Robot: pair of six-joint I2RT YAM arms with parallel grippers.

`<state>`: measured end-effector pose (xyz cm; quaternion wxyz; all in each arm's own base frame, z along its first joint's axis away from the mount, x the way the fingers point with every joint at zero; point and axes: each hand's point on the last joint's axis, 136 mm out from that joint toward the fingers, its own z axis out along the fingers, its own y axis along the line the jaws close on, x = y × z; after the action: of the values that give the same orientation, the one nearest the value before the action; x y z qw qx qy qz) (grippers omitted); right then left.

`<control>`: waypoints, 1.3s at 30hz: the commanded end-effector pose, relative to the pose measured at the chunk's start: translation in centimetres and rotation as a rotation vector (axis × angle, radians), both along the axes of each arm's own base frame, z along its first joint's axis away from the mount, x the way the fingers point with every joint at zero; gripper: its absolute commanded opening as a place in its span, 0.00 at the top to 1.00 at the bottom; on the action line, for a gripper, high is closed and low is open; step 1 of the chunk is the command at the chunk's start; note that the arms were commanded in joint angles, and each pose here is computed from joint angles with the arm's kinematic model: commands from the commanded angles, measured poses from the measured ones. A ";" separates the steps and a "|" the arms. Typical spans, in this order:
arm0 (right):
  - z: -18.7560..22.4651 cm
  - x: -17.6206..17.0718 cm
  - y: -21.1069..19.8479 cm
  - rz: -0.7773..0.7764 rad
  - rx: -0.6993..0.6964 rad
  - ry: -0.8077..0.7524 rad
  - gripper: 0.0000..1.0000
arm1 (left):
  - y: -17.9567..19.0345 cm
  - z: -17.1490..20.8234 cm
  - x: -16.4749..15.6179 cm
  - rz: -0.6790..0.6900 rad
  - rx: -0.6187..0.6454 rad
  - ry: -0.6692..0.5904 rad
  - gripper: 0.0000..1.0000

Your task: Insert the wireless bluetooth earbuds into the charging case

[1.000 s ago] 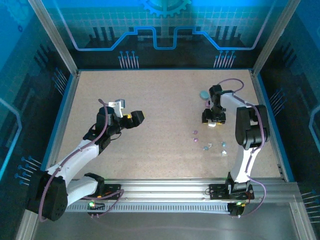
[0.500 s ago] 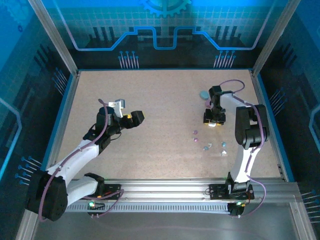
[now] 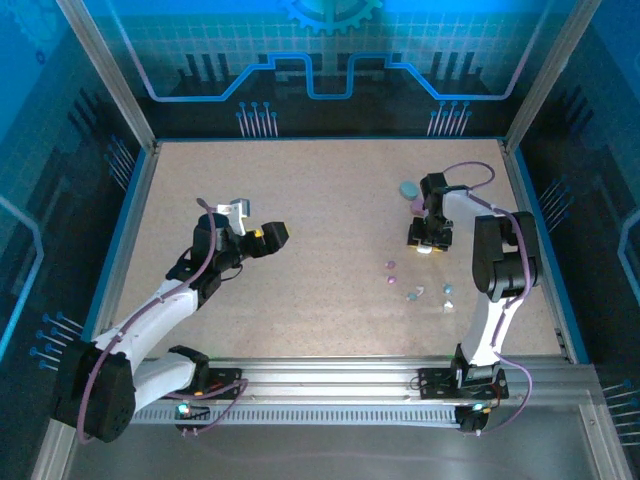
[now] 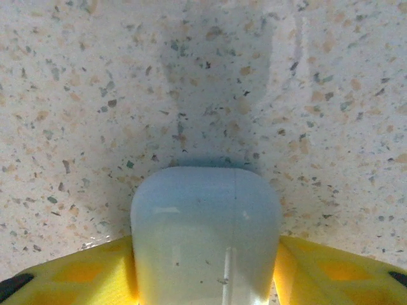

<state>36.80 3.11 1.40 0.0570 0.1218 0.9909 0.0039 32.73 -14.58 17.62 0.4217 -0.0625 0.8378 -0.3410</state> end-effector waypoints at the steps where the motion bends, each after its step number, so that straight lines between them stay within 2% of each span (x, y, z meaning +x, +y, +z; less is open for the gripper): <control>1: -1.1 -0.1 -0.4 -0.047 0.014 0.004 0.47 | -0.3 0.7 0.0 -0.004 -0.011 -0.006 0.01; 7: 0.8 0.5 0.0 0.010 0.011 -0.068 0.53 | -0.5 1.1 0.0 -0.018 -0.015 -0.015 0.01; 11: 4.4 1.4 1.8 0.137 0.022 -0.207 0.54 | -1.1 2.0 0.0 -0.054 -0.035 -0.036 0.01; 18: 14.2 1.2 9.9 0.479 0.056 -0.529 0.54 | -3.2 4.4 -0.1 -0.169 -0.092 -0.053 0.04; 24: 20.5 -2.4 17.6 0.836 0.103 -0.775 0.55 | -5.8 7.4 -0.7 -0.318 -0.177 -0.048 0.13; 32: 22.8 -7.8 23.2 1.280 0.083 -1.054 0.56 | -9.3 10.4 -3.3 -0.524 -0.225 -0.064 0.24; 35: 23.2 -8.8 24.0 1.348 0.071 -1.127 0.57 | -10.4 11.1 -4.2 -0.577 -0.213 -0.084 0.28; 39: 23.9 -9.3 24.3 1.382 0.074 -1.148 0.57 | -11.7 10.6 -5.0 -0.627 -0.158 -0.066 0.35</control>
<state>27.65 26.30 21.93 0.4687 -0.4970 0.7185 0.1309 28.66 -25.17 28.15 0.3360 0.1404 0.7706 -0.5230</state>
